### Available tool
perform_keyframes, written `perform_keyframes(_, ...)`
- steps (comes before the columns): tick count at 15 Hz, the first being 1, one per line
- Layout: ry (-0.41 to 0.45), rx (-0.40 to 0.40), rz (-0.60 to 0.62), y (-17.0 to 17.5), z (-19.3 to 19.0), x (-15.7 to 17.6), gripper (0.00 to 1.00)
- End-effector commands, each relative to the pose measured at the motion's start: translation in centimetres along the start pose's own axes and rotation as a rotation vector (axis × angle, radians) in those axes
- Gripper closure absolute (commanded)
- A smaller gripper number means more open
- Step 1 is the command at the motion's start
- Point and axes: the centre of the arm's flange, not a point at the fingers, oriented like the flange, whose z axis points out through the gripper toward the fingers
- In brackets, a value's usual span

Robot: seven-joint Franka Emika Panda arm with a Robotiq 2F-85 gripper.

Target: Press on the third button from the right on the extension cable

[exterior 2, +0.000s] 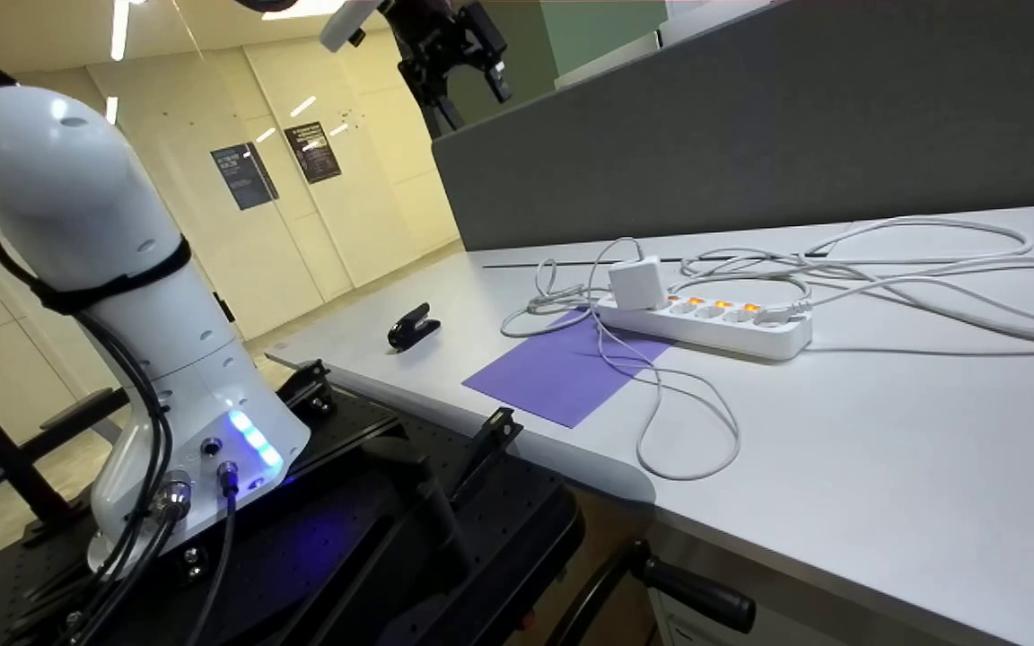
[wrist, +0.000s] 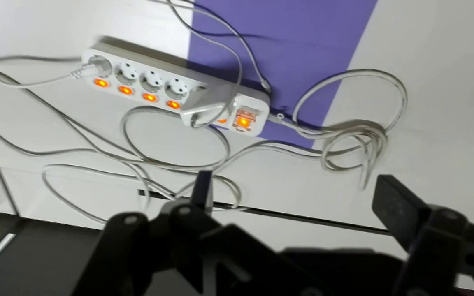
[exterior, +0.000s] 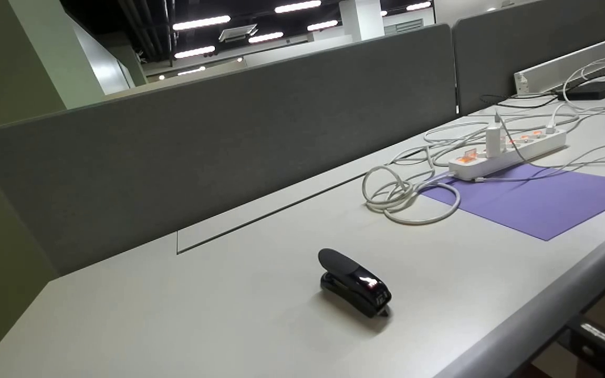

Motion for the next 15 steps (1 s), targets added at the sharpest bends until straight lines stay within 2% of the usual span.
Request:
perform_keyframes(1, -0.005, 0.042, -0.019, -0.3, 0.5, 0.7, 0.00)
perform_keyframes(3, -0.023, 0.076, -0.033, -0.5, 1.1, 1.8, 0.00)
perform_keyframes(6, -0.015, 0.075, -0.017, -0.1, 1.5, 2.4, 0.00)
perform_keyframes(9, -0.044, 0.074, 0.075, 3.5, 3.1, 4.4, 0.00)
perform_keyframes(11, -0.093, 0.099, 0.124, 6.4, 4.8, 5.6, 0.00)
perform_keyframes(15, -0.092, 0.138, 0.283, 11.1, 7.8, 8.2, 0.00)
